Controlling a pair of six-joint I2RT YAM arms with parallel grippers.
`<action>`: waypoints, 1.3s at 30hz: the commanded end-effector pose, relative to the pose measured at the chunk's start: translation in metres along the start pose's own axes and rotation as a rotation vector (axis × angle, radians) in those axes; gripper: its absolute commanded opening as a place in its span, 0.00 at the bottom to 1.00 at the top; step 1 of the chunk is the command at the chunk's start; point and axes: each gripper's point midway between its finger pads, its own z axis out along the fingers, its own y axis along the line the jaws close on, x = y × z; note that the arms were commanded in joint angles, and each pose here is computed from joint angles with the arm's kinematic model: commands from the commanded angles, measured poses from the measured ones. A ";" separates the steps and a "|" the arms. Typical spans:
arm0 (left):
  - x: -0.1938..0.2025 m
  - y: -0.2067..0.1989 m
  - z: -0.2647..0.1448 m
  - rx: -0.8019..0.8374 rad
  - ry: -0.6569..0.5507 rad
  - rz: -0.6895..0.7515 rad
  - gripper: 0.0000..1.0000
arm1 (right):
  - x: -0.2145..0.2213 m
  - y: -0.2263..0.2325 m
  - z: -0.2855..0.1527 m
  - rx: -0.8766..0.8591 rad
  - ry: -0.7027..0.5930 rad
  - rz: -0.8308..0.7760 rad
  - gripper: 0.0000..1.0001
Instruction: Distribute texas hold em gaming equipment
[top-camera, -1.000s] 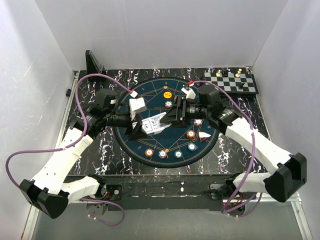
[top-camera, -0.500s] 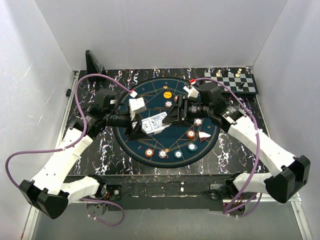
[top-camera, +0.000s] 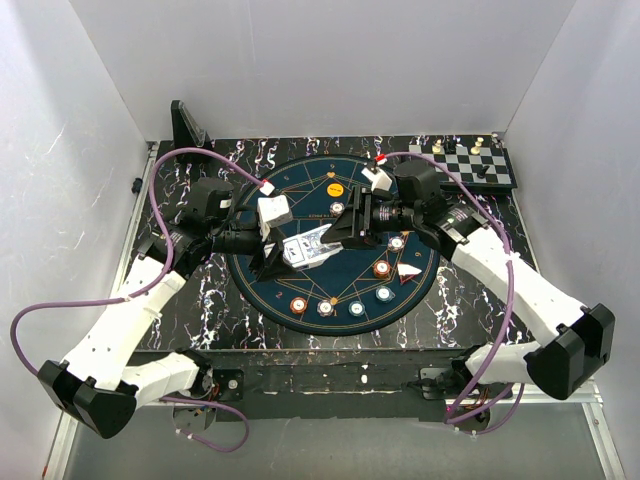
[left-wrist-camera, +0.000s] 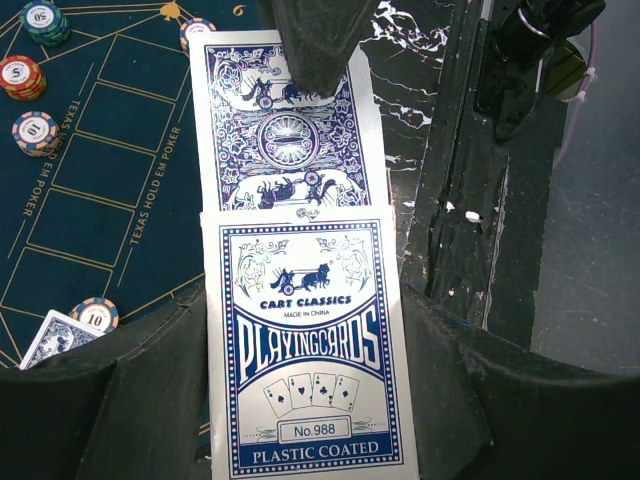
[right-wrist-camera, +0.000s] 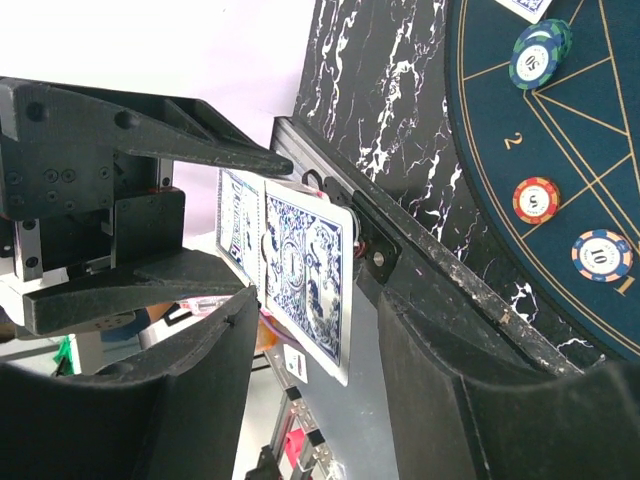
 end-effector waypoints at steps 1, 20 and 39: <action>-0.019 -0.007 -0.009 0.002 -0.057 0.047 0.00 | -0.001 0.010 0.004 -0.055 0.009 -0.005 0.56; -0.024 -0.010 -0.012 0.006 -0.075 0.050 0.00 | -0.001 -0.012 -0.013 0.006 -0.040 0.010 0.33; -0.023 -0.010 -0.011 0.007 -0.079 0.047 0.00 | -0.009 -0.010 -0.031 -0.009 -0.074 0.023 0.24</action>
